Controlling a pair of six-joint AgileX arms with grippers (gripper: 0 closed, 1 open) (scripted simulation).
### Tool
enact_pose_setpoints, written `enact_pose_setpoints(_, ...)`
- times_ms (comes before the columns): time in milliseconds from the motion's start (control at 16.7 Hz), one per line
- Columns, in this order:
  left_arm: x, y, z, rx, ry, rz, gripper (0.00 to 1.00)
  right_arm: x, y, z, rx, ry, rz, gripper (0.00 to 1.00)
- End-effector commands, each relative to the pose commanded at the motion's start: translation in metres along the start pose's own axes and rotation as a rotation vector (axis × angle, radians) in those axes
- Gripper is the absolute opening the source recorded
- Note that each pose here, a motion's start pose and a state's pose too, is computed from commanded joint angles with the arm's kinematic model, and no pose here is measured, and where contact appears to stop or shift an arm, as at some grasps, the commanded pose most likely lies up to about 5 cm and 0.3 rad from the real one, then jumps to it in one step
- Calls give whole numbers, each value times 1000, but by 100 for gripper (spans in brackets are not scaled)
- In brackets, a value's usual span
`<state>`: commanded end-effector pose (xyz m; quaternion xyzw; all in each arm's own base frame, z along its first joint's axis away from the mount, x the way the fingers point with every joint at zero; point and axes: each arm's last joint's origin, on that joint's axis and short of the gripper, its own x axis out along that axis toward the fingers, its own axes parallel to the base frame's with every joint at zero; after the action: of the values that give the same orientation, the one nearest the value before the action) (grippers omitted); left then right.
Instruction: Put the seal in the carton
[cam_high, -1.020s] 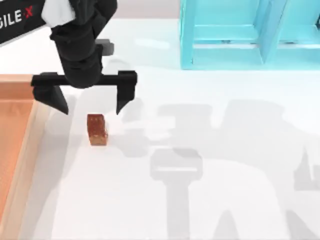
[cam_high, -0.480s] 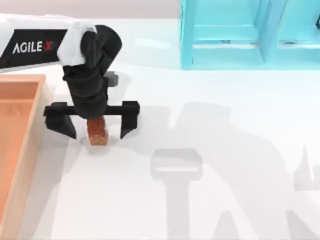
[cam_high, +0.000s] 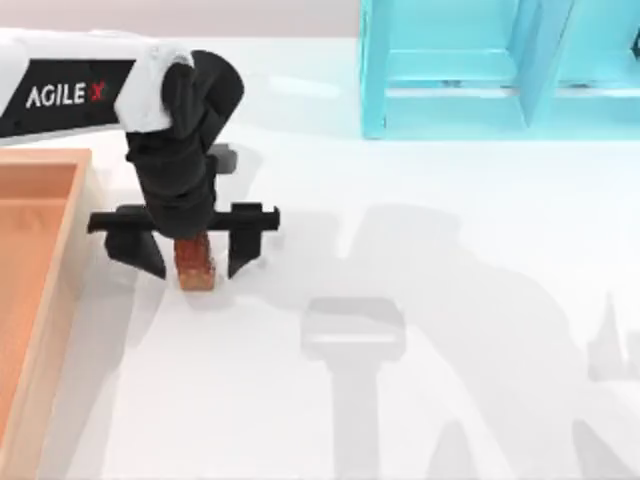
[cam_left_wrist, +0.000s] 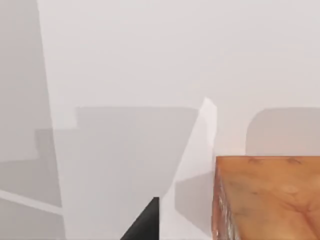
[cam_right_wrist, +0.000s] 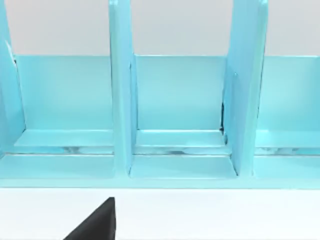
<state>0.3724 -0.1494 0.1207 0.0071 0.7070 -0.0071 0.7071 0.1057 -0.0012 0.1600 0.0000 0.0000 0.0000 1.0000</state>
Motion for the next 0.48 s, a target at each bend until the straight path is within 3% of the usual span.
enact_pose_setpoints(420, 0, 0, 0, 0, 0, 0, 2, 0, 0, 0, 0, 0, 0, 100)
enact_pose_setpoints(480, 0, 0, 0, 0, 0, 0, 0, 0, 0, 0, 0, 0, 0, 100)
